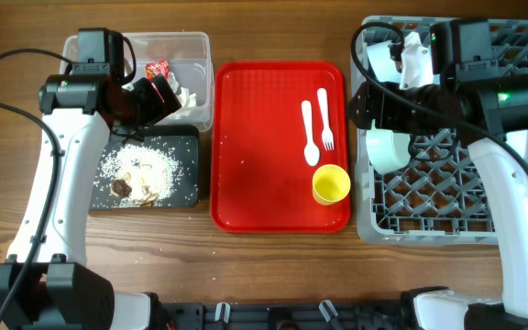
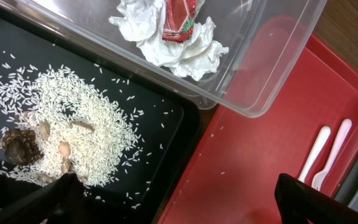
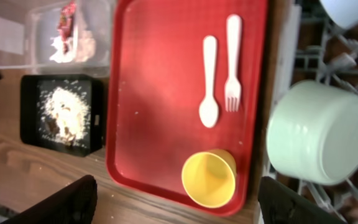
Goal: Sort waste into correct bins and load items into the dishwasher rack
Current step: 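Reach the left gripper to the yellow cup and grasp it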
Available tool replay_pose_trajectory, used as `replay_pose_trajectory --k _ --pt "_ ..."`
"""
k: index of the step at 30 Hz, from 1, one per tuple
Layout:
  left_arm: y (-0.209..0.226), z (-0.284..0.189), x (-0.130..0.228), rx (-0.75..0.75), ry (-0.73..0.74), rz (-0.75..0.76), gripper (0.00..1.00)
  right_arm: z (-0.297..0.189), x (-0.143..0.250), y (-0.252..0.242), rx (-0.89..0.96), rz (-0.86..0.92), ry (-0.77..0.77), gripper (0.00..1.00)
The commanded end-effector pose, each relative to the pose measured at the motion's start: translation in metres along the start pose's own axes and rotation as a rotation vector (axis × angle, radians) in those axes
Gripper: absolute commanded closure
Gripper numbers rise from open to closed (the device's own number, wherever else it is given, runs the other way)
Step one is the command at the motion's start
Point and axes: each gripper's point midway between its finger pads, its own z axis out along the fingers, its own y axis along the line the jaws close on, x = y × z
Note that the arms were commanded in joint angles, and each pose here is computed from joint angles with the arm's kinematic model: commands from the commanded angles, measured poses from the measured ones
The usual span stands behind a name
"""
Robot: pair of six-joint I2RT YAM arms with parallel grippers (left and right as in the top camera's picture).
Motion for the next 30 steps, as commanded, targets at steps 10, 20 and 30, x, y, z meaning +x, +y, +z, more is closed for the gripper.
replay_pose_trajectory --k 10,20,30 --pt "-0.048 0.002 0.051 0.221 0.221 0.031 0.08 -0.063 0.012 -0.07 0.238 0.17 -0.135 0.1" --pt "-0.144 0.038 0.183 0.304 0.32 0.39 0.16 -0.077 0.015 -0.085 0.271 0.211 -0.166 0.07" --pt "-0.179 0.1 0.26 0.196 0.301 0.49 0.16 -0.076 0.023 -0.086 0.276 0.206 -0.132 0.07"
